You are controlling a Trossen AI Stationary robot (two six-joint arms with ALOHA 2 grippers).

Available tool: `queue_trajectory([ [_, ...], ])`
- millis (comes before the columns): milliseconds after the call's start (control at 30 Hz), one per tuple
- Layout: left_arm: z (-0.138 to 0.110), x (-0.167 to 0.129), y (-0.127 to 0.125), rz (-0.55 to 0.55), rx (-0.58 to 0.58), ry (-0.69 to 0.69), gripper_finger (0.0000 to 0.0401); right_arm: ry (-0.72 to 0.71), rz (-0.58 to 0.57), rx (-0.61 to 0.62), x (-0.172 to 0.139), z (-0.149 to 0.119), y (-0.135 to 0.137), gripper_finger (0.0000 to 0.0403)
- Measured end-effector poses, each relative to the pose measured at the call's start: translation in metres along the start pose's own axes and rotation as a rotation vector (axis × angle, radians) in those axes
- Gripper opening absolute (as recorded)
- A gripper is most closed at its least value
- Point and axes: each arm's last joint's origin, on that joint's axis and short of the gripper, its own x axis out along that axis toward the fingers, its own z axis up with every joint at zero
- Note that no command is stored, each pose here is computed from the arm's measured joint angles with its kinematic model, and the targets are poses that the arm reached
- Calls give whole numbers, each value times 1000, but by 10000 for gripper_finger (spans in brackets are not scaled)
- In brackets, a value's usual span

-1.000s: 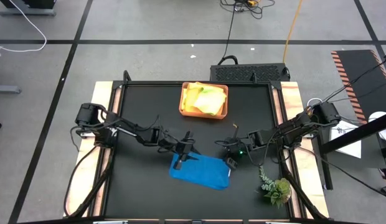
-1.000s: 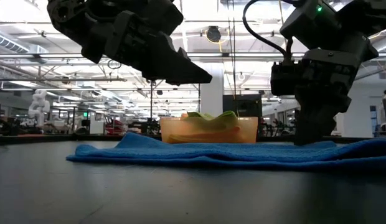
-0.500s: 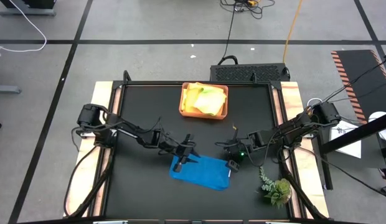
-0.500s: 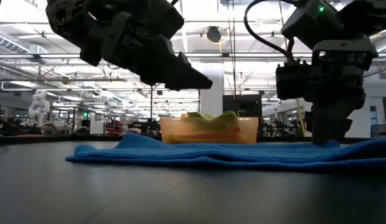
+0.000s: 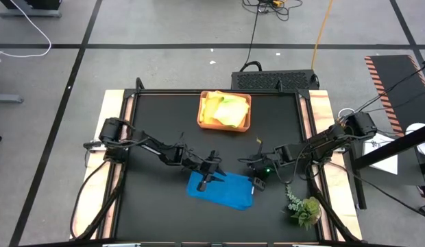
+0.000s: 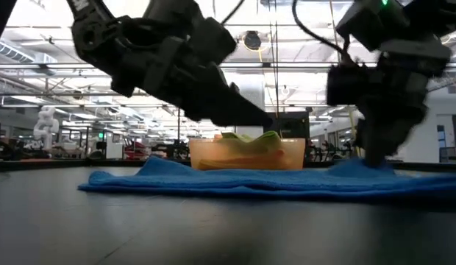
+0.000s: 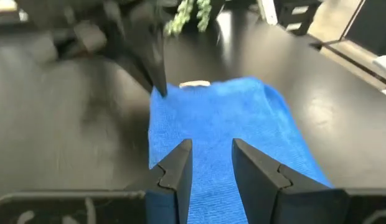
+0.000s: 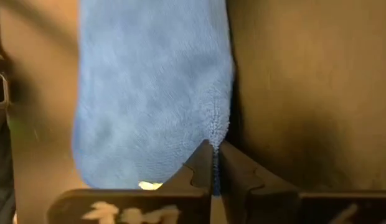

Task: Fold microfiber towels
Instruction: Fold the blue towel

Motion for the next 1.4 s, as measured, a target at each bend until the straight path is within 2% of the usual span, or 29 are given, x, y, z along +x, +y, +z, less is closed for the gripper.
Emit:
queue_trajectory([
  [133,3,15,14,-2,-38,2,117,-104,-9,-70,-11,12,9,3],
  [233,14,25,27,-36,-57,-14,129,-159,-2,-126,-17,20,17,3],
  [467,40,34,48,-44,-94,29,201,-187,2,-189,-21,25,22,1],
  [633,39,45,58,-38,-150,97,248,-201,-14,-217,-25,25,22,1],
  [800,36,51,62,-63,-214,95,262,-228,0,-250,-30,26,25,1],
  [900,33,51,64,-81,-242,105,249,-231,1,-257,-31,27,25,1],
  [1000,34,50,64,-91,-242,97,218,-227,-1,-257,-31,26,25,1],
  [1133,34,50,64,-97,-244,99,154,-227,0,-257,-31,26,25,1],
  [1333,34,50,64,-102,-206,99,26,-229,3,-260,-31,26,25,4],
  [1400,34,49,65,-101,-186,100,11,-228,11,-265,-33,26,26,16],
])
